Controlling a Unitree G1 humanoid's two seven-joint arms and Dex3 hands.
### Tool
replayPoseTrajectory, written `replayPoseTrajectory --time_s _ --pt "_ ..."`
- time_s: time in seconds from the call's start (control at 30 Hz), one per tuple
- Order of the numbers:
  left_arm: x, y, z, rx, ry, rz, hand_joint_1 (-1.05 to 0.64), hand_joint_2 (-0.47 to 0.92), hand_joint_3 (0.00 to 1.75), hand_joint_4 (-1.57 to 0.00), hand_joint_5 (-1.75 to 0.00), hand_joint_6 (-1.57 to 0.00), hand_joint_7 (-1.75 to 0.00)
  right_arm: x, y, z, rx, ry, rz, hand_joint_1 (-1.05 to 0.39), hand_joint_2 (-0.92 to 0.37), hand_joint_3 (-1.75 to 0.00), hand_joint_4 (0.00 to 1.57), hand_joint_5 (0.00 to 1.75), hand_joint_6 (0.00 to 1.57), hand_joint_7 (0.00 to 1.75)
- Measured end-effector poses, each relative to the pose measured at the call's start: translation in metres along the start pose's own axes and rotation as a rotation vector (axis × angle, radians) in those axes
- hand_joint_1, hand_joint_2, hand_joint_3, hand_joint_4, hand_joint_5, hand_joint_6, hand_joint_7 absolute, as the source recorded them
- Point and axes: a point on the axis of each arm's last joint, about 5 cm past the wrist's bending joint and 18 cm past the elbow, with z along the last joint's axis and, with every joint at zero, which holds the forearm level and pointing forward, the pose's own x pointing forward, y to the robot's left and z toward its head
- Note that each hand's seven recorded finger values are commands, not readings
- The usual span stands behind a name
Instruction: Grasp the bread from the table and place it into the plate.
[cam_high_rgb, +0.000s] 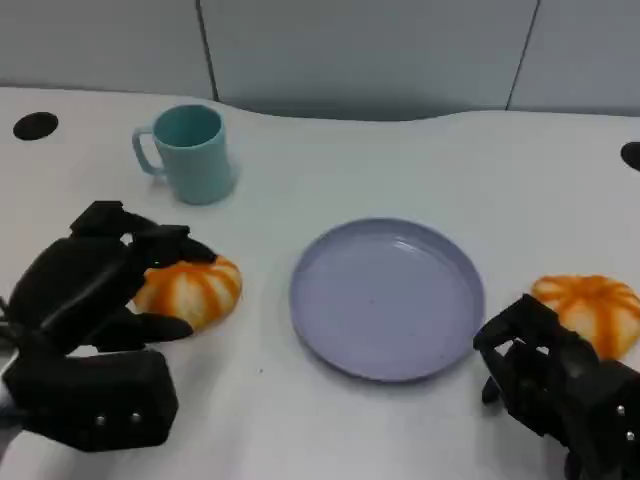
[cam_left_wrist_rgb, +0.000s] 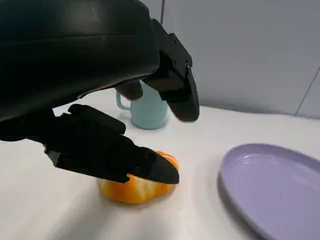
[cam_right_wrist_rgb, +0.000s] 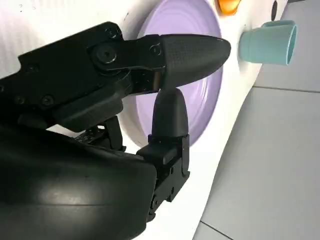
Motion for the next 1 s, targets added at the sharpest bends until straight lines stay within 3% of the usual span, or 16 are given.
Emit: replayPoseTrajectory --time_s 0.17,0.3,0.53,0.7,1.0 --pt "0.015 0.007 -0.001 0.129 0.011 -0.078 -0.79 0.90 0.00 0.00 -0.08 -0.13 0.00 0.001 0.0016 0.001 -0.002 -0.010 -0.003 -0.25 -0.92 -0.40 0.62 1.75 0.39 1.75" --pt "0.035 0.009 -0.006 0.151 0.060 -0.252 -0.81 0.88 0.00 0.00 -0.01 -0.01 0.00 0.001 0.0015 0.001 -0.007 -0.013 0.001 -0.26 -0.92 -0.41 0.62 1.75 0.39 1.74" --pt "0.067 0.008 -0.015 0.073 0.167 -0.407 -0.79 0.89 0.00 -0.01 0.00 -0.05 -0.02 0.001 0.0006 0.001 -0.013 -0.011 0.004 -0.24 -0.92 -0.40 0.59 1.75 0.38 1.72" --pt "0.091 -0.003 -0.013 0.106 0.292 -0.511 -0.72 0.84 0.00 -0.02 -0.01 -0.09 -0.03 0.001 0.0005 0.001 -0.008 0.003 0.002 -0.24 -0.92 -0.41 0.58 1.75 0.38 1.72" --pt "0.101 -0.025 -0.003 0.153 0.383 -0.589 -0.71 0.80 0.00 -0.04 -0.02 -0.14 -0.03 -0.002 -0.0012 -0.001 -0.011 0.005 0.004 -0.26 -0.92 -0.40 0.60 1.75 0.38 1.72"
